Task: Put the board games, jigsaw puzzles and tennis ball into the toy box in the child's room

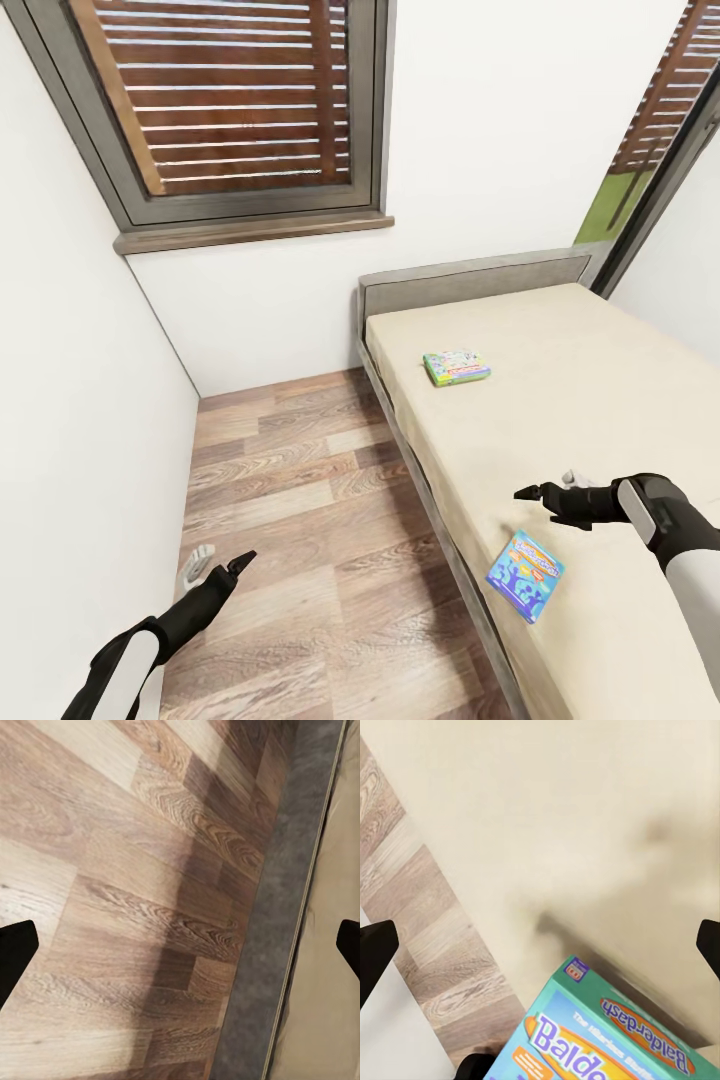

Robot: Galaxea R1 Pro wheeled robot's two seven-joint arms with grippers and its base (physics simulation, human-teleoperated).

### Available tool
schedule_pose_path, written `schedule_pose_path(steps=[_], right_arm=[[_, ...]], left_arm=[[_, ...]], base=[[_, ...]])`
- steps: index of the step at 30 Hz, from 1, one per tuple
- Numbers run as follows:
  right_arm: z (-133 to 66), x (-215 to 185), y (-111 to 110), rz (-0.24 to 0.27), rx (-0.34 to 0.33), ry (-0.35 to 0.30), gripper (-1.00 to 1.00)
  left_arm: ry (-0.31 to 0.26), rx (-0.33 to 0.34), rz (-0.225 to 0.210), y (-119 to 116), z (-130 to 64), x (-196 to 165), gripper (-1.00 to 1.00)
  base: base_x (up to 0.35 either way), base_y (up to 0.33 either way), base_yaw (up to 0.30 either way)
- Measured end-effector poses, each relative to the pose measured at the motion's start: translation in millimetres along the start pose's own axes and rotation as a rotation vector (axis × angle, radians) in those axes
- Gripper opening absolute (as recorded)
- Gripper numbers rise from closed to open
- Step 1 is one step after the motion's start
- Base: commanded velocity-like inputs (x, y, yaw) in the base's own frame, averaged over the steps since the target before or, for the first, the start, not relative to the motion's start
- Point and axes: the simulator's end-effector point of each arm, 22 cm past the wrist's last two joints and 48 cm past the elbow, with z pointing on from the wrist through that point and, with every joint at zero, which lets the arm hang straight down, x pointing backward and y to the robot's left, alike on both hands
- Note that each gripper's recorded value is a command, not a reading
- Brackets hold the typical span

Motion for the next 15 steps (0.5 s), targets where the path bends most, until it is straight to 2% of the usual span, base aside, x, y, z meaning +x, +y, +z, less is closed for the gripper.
schedule_pose_path(steps=[15], right_arm=[[0.0,0.0,0.0,0.000,0.000,0.000,1.00]], left_arm=[[0.000,0.000,0.000,0.0,0.0,0.0,1.00]], base=[[0.000,0.000,0.000]])
